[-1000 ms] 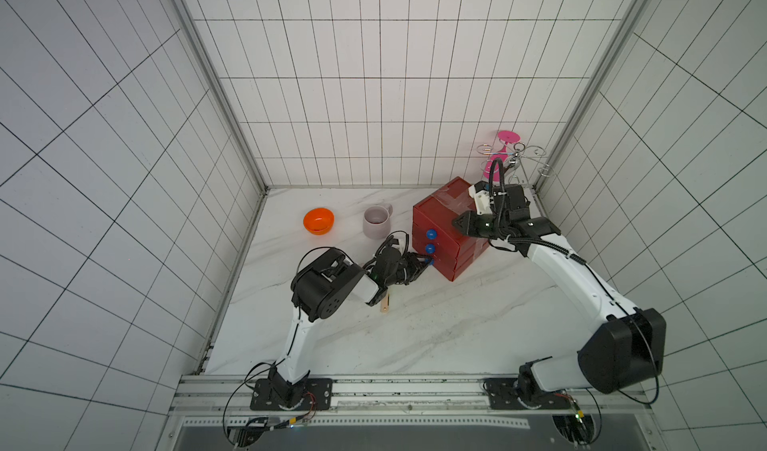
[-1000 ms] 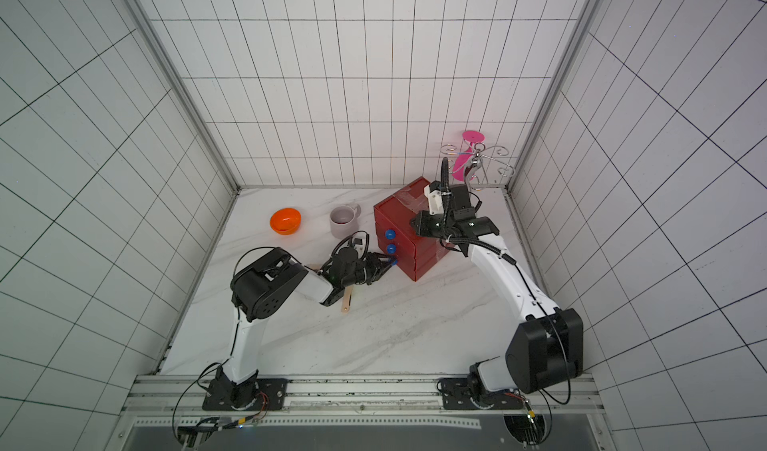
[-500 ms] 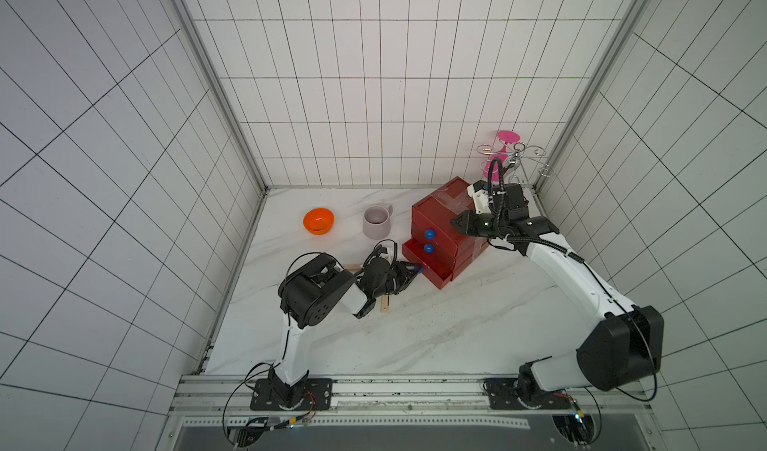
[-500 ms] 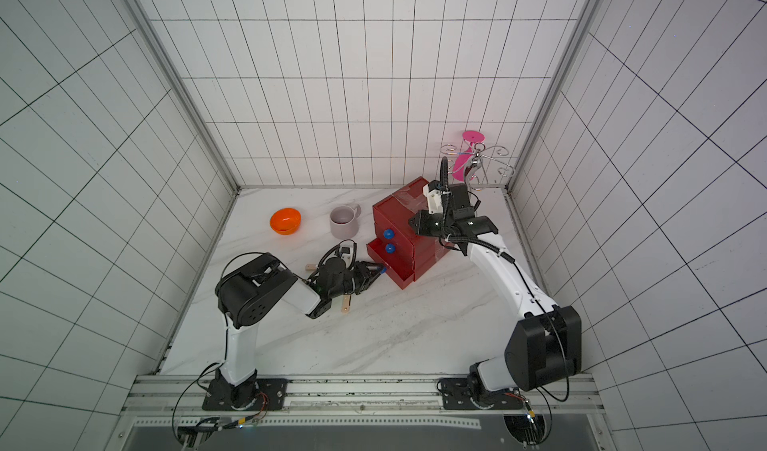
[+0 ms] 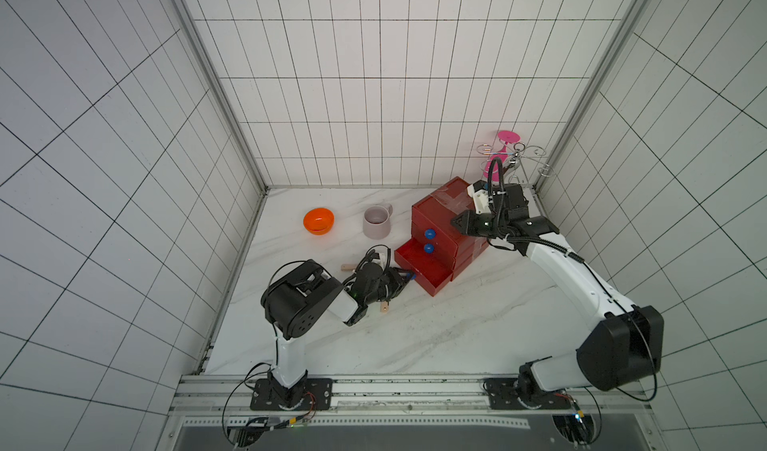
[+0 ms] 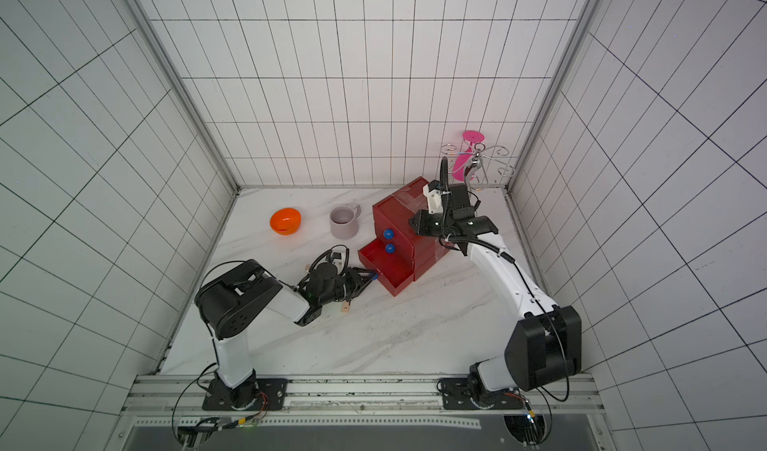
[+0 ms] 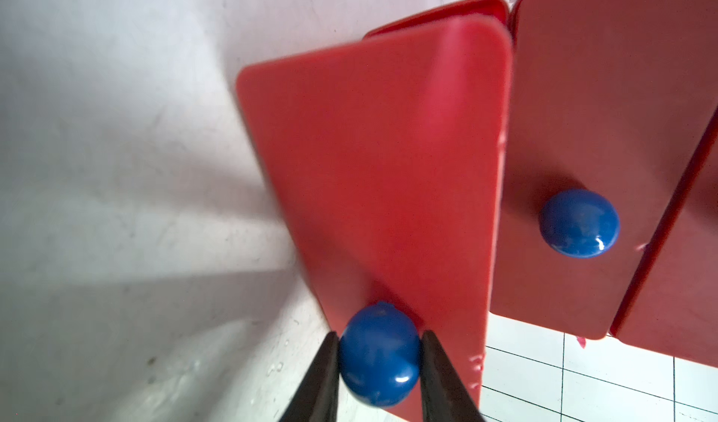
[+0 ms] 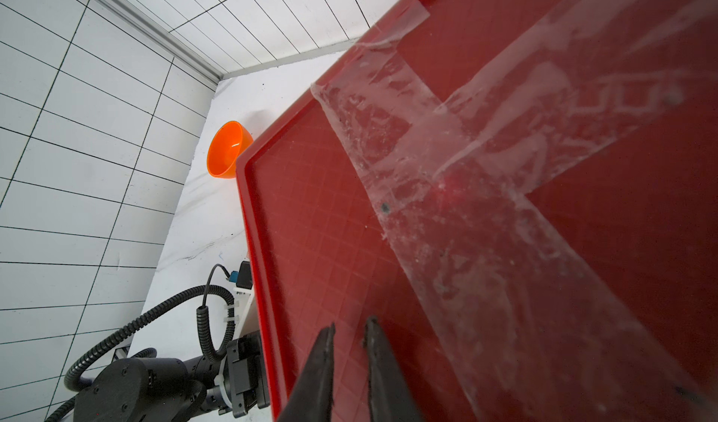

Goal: Place the fruit knives into the drawer by color
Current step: Open the drawer in the storage box.

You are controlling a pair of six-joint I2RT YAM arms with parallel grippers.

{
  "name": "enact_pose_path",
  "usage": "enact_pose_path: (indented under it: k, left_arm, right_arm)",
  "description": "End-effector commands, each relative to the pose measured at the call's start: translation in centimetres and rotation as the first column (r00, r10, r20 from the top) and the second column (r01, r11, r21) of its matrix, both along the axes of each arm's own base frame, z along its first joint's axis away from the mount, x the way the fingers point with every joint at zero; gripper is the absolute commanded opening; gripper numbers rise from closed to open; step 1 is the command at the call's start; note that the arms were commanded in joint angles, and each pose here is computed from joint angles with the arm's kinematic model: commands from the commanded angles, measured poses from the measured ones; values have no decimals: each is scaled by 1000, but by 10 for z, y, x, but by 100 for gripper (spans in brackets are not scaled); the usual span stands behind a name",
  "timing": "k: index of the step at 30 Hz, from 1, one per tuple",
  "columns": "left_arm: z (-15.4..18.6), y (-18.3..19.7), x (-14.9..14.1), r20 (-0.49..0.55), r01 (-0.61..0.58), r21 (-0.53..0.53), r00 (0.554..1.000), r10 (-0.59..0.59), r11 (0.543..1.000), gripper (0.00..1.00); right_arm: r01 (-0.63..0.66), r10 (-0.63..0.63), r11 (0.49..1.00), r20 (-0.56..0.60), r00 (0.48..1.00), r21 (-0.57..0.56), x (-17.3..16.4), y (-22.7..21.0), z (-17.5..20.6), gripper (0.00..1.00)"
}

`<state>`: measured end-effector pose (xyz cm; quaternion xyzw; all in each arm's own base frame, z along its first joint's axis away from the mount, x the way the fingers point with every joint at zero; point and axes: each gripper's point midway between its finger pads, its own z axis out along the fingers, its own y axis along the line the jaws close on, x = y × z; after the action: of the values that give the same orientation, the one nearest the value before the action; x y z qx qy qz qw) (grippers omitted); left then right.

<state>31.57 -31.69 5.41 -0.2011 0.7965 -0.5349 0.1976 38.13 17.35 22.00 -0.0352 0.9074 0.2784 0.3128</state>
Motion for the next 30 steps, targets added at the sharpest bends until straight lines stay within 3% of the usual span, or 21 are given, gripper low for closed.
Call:
enact_pose_path:
  k: [1,19,30]
  left_arm:
    - [-6,5,-5,-17,0,42,1000,1,999,33]
    - [14,-6,-17,14,85,116,996,-87,990,59]
    - [40,4,-25,45,104,243,992,-118,964,66]
  right_arm:
    - [-56,-93,974,-613,784,-218,-110,-35,-135,19]
    - [-27,-104,978,-589,801,-209,-106,-34,-126,19]
    - [-20,-106,978,-581,807,-206,-106,-33,-124,19]
